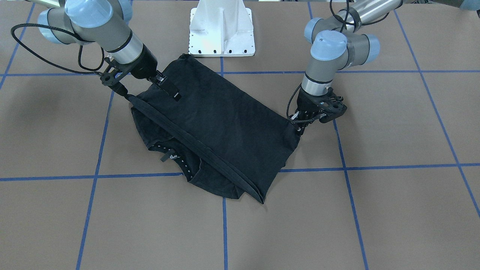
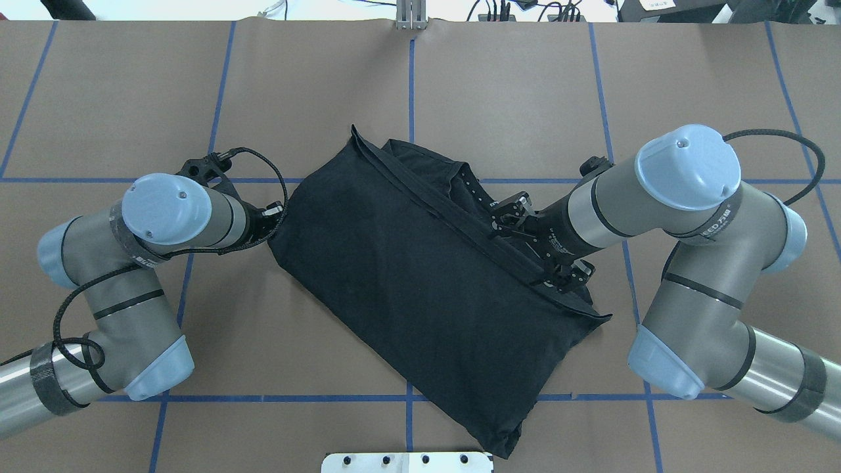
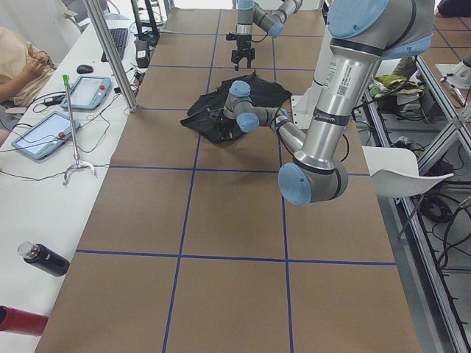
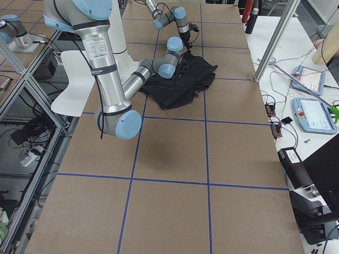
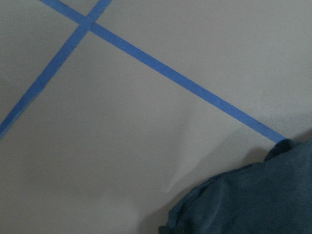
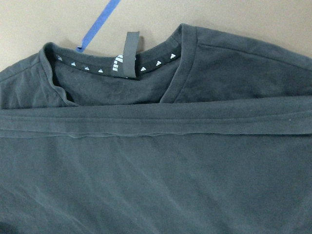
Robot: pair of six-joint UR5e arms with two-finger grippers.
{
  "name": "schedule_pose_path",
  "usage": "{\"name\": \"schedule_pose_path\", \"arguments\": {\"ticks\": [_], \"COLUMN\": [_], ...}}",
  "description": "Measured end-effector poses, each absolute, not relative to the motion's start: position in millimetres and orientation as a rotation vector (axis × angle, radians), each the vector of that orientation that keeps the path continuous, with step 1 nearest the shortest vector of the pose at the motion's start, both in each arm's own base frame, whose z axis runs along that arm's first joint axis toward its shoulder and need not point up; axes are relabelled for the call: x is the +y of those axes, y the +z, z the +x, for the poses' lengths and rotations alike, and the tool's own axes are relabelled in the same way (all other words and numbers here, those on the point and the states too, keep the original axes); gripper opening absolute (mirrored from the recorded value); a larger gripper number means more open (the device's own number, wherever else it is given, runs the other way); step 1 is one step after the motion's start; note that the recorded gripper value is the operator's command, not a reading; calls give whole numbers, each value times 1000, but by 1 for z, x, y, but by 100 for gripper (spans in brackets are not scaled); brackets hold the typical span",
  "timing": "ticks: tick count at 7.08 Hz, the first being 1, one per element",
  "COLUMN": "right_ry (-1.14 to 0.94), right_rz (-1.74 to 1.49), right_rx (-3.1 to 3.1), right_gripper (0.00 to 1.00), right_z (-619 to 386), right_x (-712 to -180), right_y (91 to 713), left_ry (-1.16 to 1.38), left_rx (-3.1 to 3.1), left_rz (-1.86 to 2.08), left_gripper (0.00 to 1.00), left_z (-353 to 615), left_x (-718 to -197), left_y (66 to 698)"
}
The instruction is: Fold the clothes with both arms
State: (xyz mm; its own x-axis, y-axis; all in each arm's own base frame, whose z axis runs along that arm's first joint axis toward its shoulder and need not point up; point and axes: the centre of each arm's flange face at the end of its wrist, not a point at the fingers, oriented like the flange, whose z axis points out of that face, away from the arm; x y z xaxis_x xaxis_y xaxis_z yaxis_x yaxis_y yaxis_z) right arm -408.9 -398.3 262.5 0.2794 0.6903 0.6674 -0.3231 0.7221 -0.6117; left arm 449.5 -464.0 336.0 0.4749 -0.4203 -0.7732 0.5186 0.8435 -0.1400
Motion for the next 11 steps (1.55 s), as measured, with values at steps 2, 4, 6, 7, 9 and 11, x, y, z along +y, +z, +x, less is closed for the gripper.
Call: {"name": "schedule_pose_path", "arguments": {"ticks": [2,4,6,7,9,11], "right_ry": [709,718,730,738,769,779], "right_rz": [-386,-381,-373,-360,-305,-287], "right_rx": [-1096,-1099,-1101,-1102,-1109,-1113], "right_gripper": [100,100,100,100,100,100], "right_z": [-404,-401,-396,-395,-394,-396], "right_x": [-402,-406,-411,-413,-419,-420], "right_y": [262,262,262,263,262,259], "left_ry": [-569,-596,-604,-612,-614,-598], "left_rx": [918,974,1036,1045,1070,1086], "left_rz": [231,314,370,392,429,454], "left_gripper": [0,0,0,0,0,88], "left_z": [425,441,480,489,499,505], "left_x": [-536,-627,-696,-714,-732,-742], "left_y": [320,306,279,266,258,249]}}
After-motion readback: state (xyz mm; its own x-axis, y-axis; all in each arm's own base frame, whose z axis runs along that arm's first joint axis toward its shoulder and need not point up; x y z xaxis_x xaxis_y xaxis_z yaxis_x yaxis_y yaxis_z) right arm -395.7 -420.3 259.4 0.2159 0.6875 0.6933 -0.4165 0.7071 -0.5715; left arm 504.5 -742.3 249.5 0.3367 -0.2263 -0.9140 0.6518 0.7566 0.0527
